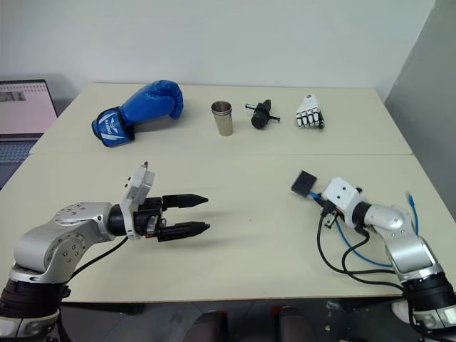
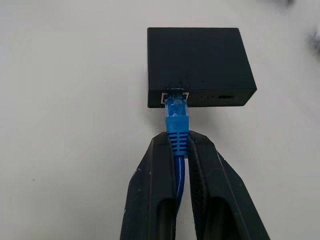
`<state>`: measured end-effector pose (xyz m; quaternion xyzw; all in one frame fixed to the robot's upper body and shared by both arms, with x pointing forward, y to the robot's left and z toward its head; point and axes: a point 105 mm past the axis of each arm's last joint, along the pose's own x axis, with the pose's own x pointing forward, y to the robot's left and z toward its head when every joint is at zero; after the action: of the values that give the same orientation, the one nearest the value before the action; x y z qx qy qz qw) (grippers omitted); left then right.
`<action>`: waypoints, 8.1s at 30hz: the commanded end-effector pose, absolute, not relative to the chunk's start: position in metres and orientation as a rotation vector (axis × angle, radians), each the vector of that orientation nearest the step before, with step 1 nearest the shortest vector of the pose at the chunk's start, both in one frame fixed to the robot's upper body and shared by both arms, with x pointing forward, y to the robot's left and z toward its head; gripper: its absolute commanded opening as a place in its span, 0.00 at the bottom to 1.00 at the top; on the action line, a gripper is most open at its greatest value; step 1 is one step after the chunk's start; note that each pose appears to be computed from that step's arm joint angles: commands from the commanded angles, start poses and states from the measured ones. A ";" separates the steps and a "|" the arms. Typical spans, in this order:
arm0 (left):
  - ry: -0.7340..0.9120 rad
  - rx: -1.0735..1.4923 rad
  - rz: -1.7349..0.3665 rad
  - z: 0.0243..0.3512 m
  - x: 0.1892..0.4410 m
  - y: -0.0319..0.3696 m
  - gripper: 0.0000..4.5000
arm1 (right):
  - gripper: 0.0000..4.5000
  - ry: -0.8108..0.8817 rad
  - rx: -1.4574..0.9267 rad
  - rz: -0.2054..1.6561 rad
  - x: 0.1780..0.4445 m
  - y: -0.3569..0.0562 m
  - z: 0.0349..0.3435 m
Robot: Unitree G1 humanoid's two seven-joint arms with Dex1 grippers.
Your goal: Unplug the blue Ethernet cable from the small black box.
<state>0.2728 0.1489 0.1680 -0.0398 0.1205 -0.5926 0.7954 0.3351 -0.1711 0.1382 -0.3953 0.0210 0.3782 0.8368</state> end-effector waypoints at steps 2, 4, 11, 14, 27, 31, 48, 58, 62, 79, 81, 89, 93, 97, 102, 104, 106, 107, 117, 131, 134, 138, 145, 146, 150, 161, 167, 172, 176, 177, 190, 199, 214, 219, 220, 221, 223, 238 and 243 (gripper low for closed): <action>0.268 -0.297 -1.281 0.188 0.278 0.153 1.00 | 0.02 -0.313 -1.181 1.052 0.318 -0.120 0.168; 0.274 -0.344 -1.274 0.189 0.280 0.153 1.00 | 0.02 -0.423 -1.207 1.101 0.313 -0.103 0.178; 0.272 -0.395 -1.270 0.192 0.283 0.146 1.00 | 0.02 -0.552 -1.133 1.188 0.308 -0.065 0.201; 0.269 -0.404 -1.269 0.193 0.285 0.144 1.00 | 0.02 -0.602 -1.132 1.213 0.304 -0.052 0.209; 0.262 -0.438 -1.274 0.194 0.292 0.134 1.00 | 0.02 -0.669 -1.223 1.247 0.299 -0.040 0.211; 0.261 -0.437 -1.273 0.193 0.295 0.130 1.00 | 0.02 -0.662 -1.254 1.243 0.301 -0.039 0.209; 0.290 -0.438 -1.303 0.189 0.290 0.126 0.30 | 0.02 -0.681 -1.267 1.207 0.304 -0.037 0.210; 0.298 -0.431 -1.298 0.186 0.291 0.126 0.17 | 0.02 -0.670 -1.248 1.229 0.300 -0.035 0.208; 0.301 -0.421 -1.298 0.185 0.291 0.126 0.17 | 0.25 -0.649 -1.250 1.241 0.298 -0.037 0.206; 0.277 -0.196 -1.360 0.182 0.299 0.134 0.17 | 0.46 -0.273 -0.630 1.339 0.266 -0.070 0.228; 0.270 -0.162 -1.373 0.183 0.299 0.135 0.17 | 0.46 -0.223 -0.515 1.319 0.271 -0.070 0.230; 0.253 -0.050 -1.426 0.189 0.296 0.139 0.17 | 0.72 -0.029 -0.214 1.314 0.280 -0.064 0.215; 0.238 -0.034 -1.449 0.194 0.294 0.139 0.17 | 0.72 0.031 -0.132 1.328 0.290 -0.057 0.207; 0.225 -0.041 -1.454 0.198 0.295 0.141 0.17 | 0.72 0.072 -0.069 1.352 0.295 -0.051 0.204; 0.221 -0.048 -1.464 0.200 0.295 0.141 0.17 | 0.72 0.127 0.014 1.399 0.294 -0.044 0.201; 0.212 -0.057 -1.470 0.202 0.296 0.141 0.17 | 0.72 0.142 0.045 1.422 0.293 -0.041 0.201; 0.196 -0.076 -1.475 0.205 0.297 0.141 0.17 | 0.72 0.160 0.063 1.447 0.291 -0.038 0.201; 0.189 -0.090 -1.479 0.207 0.297 0.141 0.17 | 0.72 0.167 0.067 1.454 0.291 -0.037 0.200; 0.193 -0.101 -1.499 0.206 0.294 0.142 0.17 | 0.72 0.211 0.109 1.494 0.289 -0.024 0.198; 0.195 -0.103 -1.503 0.203 0.294 0.141 0.17 | 0.72 0.225 0.134 1.500 0.293 -0.015 0.199; 0.196 -0.103 -1.504 0.203 0.294 0.140 0.17 | 0.72 0.226 0.141 1.500 0.293 -0.016 0.200; 0.196 -0.102 -1.505 0.202 0.293 0.140 0.17 | 0.72 0.228 0.154 1.504 0.294 -0.017 0.201; 0.198 -0.097 -1.507 0.202 0.293 0.139 0.17 | 0.46 0.232 0.152 1.511 0.293 -0.018 0.200; 0.199 -0.096 -1.508 0.202 0.293 0.139 0.17 | 0.41 0.232 0.152 1.513 0.293 -0.018 0.200; 0.203 -0.096 -1.510 0.202 0.293 0.139 0.17 | 0.24 0.240 0.163 1.530 0.290 -0.019 0.200; 0.207 -0.097 -1.515 0.201 0.293 0.140 0.17 | 0.01 0.259 0.194 1.570 0.285 -0.019 0.204; 0.209 -0.100 -1.514 0.200 0.293 0.140 0.17 | 0.01 0.252 0.195 1.569 0.284 -0.019 0.206; 0.215 -0.100 -1.510 0.199 0.293 0.140 0.17 | 0.01 0.253 0.187 1.551 0.286 -0.019 0.205; 0.236 -0.087 -1.488 0.196 0.293 0.146 0.17 | 0.01 0.280 0.167 1.511 0.290 -0.033 0.198; 0.243 -0.080 -1.477 0.195 0.293 0.149 0.17 | 0.01 0.287 0.163 1.495 0.292 -0.039 0.196; 0.262 -0.048 -1.387 0.188 0.294 0.164 0.17 | 0.01 0.164 0.016 1.000 0.368 -0.093 0.177; 0.230 -0.080 -1.352 0.191 0.293 0.159 0.17 | 0.09 0.036 -0.245 0.389 0.462 -0.149 0.165; 0.140 -0.036 -1.091 0.185 0.319 0.171 0.17 | 0.91 -0.053 -0.288 0.854 0.410 -0.108 0.192; -0.018 0.034 -0.653 0.180 0.364 0.208 0.17 | 0.97 -0.038 -0.297 1.214 0.343 -0.067 0.203; -0.034 0.046 -0.583 0.178 0.369 0.215 0.17 | 0.97 -0.036 -0.301 1.238 0.336 -0.063 0.204; -0.058 0.064 -0.514 0.176 0.374 0.222 0.17 | 0.97 -0.036 -0.304 1.260 0.331 -0.057 0.206; -0.096 0.099 -0.356 0.169 0.382 0.241 0.17 | 0.97 -0.040 -0.304 1.299 0.322 -0.043 0.209; -0.029 0.065 -0.130 0.116 0.392 0.271 0.33 | 0.97 -0.002 -0.343 1.260 0.330 -0.019 0.202; -0.029 0.049 -0.133 0.115 0.392 0.270 0.54 | 0.97 0.000 -0.343 1.257 0.330 -0.020 0.202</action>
<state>0.3903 0.2689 0.1037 0.0271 0.0078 -0.0696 0.9972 0.3319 -0.0209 0.1906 -0.1547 0.0206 0.5847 0.7961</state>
